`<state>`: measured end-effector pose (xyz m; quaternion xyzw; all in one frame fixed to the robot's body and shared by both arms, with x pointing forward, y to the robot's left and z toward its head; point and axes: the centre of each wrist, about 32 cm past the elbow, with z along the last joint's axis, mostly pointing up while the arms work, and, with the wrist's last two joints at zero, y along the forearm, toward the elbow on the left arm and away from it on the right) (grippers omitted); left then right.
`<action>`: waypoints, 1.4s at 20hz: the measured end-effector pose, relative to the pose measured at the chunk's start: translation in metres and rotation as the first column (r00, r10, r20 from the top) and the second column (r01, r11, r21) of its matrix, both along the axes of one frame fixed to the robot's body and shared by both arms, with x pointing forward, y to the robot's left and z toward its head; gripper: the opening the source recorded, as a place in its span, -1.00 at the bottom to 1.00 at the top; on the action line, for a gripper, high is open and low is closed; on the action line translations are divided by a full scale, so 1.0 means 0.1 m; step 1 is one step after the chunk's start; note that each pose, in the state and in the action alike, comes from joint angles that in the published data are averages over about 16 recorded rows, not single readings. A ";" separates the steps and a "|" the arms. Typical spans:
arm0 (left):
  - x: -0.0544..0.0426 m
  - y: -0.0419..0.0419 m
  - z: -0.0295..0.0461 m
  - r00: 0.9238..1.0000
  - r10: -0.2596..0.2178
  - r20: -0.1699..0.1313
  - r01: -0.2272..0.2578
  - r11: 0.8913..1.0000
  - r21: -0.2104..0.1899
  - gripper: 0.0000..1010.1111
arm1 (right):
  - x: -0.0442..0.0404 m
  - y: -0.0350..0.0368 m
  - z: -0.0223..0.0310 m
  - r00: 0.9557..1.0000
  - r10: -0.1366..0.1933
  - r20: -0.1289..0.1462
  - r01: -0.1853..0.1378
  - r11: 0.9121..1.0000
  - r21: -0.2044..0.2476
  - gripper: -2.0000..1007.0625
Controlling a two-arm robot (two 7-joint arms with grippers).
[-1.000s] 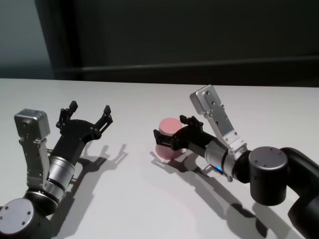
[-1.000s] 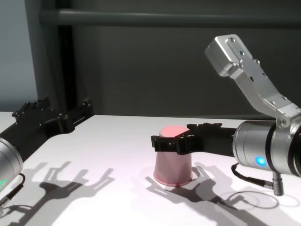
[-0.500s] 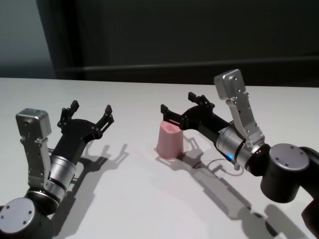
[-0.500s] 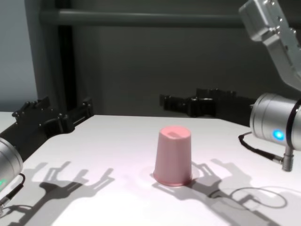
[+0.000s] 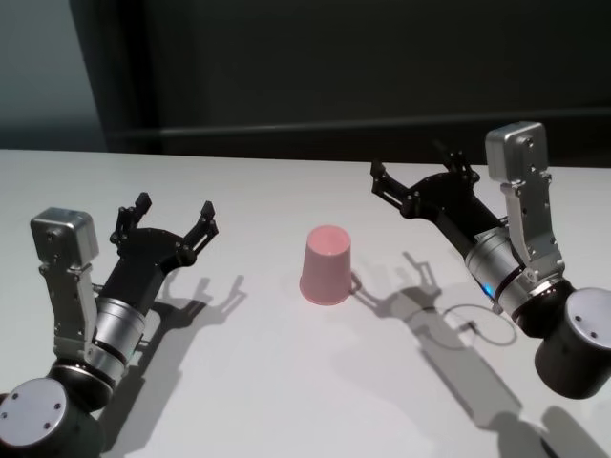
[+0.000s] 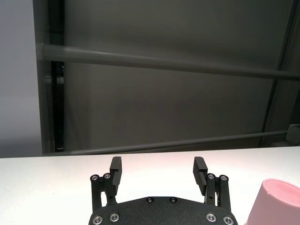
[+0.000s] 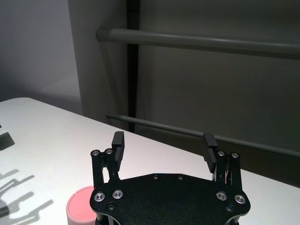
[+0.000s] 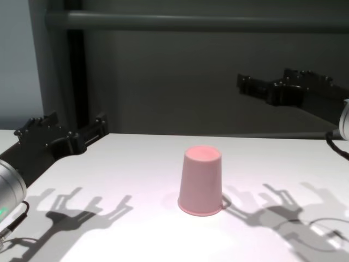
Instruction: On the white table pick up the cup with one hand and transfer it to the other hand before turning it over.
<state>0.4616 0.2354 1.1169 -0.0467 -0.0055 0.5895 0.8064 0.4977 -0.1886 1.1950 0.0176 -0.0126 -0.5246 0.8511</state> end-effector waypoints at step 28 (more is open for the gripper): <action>0.000 0.000 0.000 1.000 0.000 0.000 0.000 1.000 0.000 0.99 | -0.213 -0.079 -0.349 0.962 -0.271 0.045 0.273 0.960 -0.064 0.99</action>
